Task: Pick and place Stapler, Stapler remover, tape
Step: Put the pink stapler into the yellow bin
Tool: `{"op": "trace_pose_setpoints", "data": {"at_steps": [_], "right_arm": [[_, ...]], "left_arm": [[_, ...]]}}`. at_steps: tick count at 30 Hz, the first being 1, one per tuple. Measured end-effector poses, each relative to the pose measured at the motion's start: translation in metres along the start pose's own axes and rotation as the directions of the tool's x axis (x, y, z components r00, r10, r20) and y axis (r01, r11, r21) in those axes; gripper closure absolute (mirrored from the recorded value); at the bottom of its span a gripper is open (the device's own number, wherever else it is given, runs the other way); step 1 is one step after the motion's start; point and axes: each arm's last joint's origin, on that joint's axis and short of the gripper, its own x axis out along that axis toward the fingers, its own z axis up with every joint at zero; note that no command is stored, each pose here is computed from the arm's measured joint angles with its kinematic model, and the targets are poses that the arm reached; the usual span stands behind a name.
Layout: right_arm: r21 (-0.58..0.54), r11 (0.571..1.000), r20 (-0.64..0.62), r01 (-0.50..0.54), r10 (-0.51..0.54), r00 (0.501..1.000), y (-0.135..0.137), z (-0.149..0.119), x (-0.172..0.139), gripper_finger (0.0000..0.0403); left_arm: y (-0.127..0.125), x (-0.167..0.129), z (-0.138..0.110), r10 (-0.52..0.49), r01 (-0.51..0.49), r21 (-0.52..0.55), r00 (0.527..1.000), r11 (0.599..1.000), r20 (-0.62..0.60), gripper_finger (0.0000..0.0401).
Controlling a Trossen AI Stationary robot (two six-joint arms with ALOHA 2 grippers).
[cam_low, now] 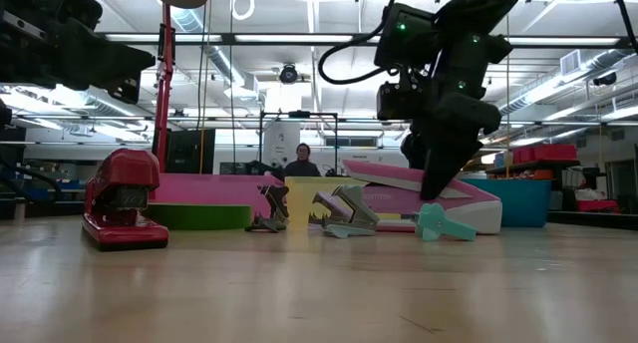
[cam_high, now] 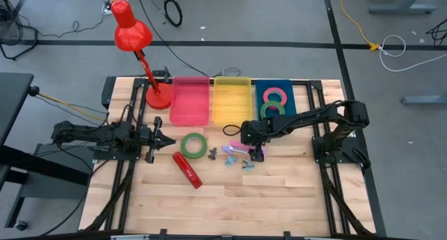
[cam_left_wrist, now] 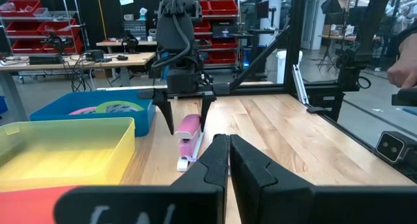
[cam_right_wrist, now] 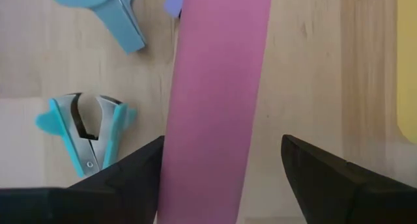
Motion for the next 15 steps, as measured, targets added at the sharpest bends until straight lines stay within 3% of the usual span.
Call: {"op": "trace_pose_setpoints", "data": {"at_steps": [7,15], "right_arm": [[0.000,1.000,0.003,-0.001,0.001,1.000,0.0000,0.0003,0.0000,0.0146],[-0.004,1.000,0.003,-0.009,0.009,1.000,0.0003,0.0003,0.0000,0.0234]], "left_arm": [[0.0000,0.0000,0.0000,0.000,0.000,0.000,1.000,1.000,0.000,0.0380],[0.0000,0.0000,0.0000,0.000,0.000,0.000,1.000,1.000,0.000,0.0380]]}}
